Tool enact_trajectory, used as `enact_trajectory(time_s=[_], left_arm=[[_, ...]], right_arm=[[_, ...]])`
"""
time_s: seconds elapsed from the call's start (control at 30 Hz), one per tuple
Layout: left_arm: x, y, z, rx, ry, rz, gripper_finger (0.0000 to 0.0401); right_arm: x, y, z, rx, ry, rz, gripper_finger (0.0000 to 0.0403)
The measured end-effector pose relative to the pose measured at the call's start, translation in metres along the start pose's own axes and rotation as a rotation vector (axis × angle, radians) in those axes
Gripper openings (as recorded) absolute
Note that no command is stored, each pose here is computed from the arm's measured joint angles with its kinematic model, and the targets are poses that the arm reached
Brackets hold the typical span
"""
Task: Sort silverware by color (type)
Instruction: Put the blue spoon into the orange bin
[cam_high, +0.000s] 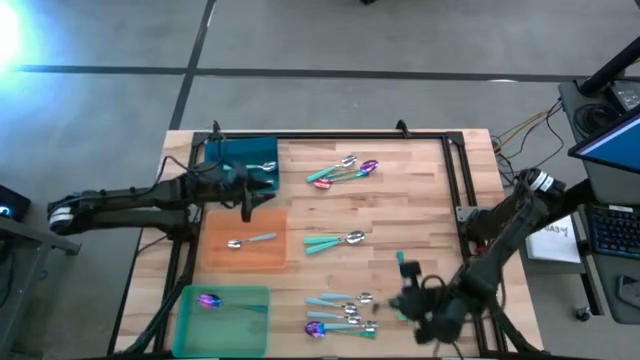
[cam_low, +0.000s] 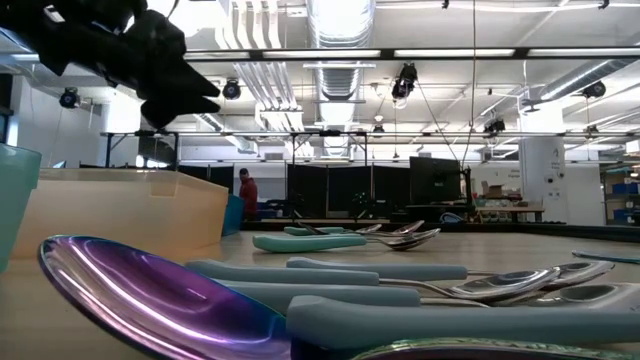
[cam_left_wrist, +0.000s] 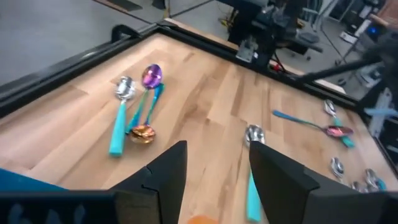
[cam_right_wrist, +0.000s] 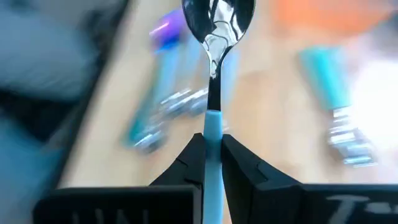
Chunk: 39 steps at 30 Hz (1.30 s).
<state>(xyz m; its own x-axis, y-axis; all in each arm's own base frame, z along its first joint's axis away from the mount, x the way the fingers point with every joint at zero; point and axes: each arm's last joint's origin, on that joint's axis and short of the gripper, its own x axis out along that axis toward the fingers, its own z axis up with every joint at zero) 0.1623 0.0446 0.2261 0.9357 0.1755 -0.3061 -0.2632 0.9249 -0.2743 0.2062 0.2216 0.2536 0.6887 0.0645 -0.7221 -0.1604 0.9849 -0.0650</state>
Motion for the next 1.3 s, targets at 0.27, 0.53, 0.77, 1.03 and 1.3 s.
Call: enact_trajectory(time_s=[0.27, 0.53, 0.77, 1.03, 1.3], left_arm=[[0.012, -0.024, -0.008, 0.021, 0.040, -0.127, 0.0158], [0.029, -0.050, -0.009, 0.049, -0.080, -0.142, 0.0158], [0.045, -0.065, -0.015, 0.126, -0.158, -0.132, 0.0158], [0.061, -0.076, -0.017, 0.232, -0.306, -0.113, 0.0158], [0.072, -0.078, -0.021, 0.227, -0.363, -0.126, 0.0158]], right_arm=[[0.030, -0.077, 0.034, 0.074, -0.058, -0.277, 0.0022], [0.065, -0.166, 0.076, 0.126, -0.272, -0.330, 0.0022], [0.073, -0.201, 0.093, 0.048, -0.474, -0.324, 0.0022], [0.084, -0.207, 0.101, -0.029, -0.601, -0.309, 0.0022], [0.087, -0.207, 0.104, -0.034, -0.647, -0.287, 0.0022]])
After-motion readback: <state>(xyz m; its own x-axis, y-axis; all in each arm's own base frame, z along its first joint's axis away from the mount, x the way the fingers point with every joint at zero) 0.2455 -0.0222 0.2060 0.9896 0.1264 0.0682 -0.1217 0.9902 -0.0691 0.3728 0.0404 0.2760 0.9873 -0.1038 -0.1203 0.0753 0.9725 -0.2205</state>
